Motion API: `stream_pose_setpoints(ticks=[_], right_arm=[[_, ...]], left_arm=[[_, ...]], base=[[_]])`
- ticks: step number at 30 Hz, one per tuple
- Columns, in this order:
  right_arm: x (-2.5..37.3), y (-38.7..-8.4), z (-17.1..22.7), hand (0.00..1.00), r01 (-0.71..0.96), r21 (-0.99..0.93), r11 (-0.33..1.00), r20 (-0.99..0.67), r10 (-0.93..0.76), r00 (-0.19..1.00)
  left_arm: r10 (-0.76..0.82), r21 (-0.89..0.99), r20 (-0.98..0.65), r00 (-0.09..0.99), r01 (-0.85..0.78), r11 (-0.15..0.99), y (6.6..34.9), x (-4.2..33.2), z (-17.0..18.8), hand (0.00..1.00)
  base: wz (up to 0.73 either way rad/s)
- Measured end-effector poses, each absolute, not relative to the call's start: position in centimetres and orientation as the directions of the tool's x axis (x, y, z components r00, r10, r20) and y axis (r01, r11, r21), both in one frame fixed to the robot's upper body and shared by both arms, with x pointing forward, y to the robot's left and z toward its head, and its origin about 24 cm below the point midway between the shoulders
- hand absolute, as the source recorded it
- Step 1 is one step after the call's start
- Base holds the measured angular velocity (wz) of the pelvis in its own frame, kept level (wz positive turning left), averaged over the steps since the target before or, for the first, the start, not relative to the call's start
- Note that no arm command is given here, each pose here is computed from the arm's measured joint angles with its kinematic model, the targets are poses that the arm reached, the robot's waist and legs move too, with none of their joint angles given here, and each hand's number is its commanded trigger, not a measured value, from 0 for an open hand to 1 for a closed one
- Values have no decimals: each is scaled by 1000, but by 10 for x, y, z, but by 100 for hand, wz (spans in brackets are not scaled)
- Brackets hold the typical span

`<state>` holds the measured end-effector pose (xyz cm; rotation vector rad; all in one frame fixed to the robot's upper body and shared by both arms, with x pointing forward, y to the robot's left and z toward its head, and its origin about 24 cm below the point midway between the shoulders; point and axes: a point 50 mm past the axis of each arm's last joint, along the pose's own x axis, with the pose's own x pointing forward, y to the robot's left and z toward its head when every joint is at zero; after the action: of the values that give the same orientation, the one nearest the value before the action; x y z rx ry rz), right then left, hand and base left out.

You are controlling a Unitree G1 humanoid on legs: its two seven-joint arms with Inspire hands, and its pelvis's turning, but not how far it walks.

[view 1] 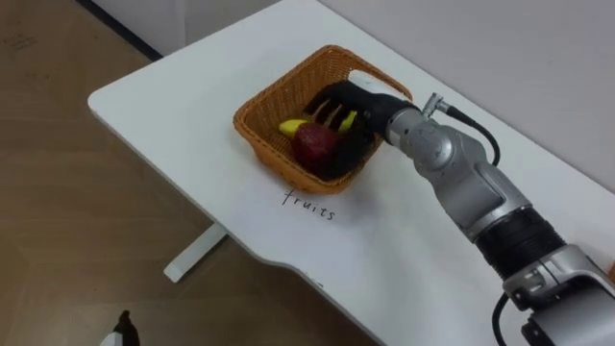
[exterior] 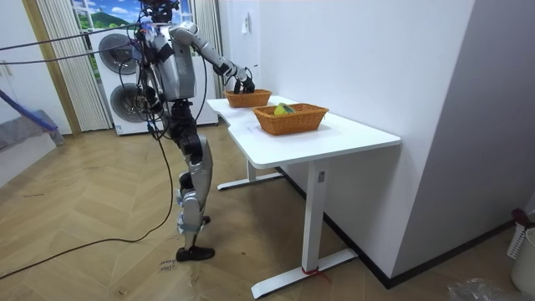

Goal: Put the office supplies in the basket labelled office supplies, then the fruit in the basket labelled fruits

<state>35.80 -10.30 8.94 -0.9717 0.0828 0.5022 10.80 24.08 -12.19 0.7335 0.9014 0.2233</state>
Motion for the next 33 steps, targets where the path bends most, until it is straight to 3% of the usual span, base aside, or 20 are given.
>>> stream_pose_setpoints(ticks=[21, 33], right_arm=[[359, -103, 94, 0, -393, -774, 497, -220, 371, 902], [359, -108, 138, 0, -250, -762, 597, -7, 379, 925]], left_arm=[[462, 658, -640, 615, 127, 742, 239, 107, -123, 0], [441, 635, -660, 609, 138, 760, 239, 109, -123, 0]], base=[[-1], [-5]])
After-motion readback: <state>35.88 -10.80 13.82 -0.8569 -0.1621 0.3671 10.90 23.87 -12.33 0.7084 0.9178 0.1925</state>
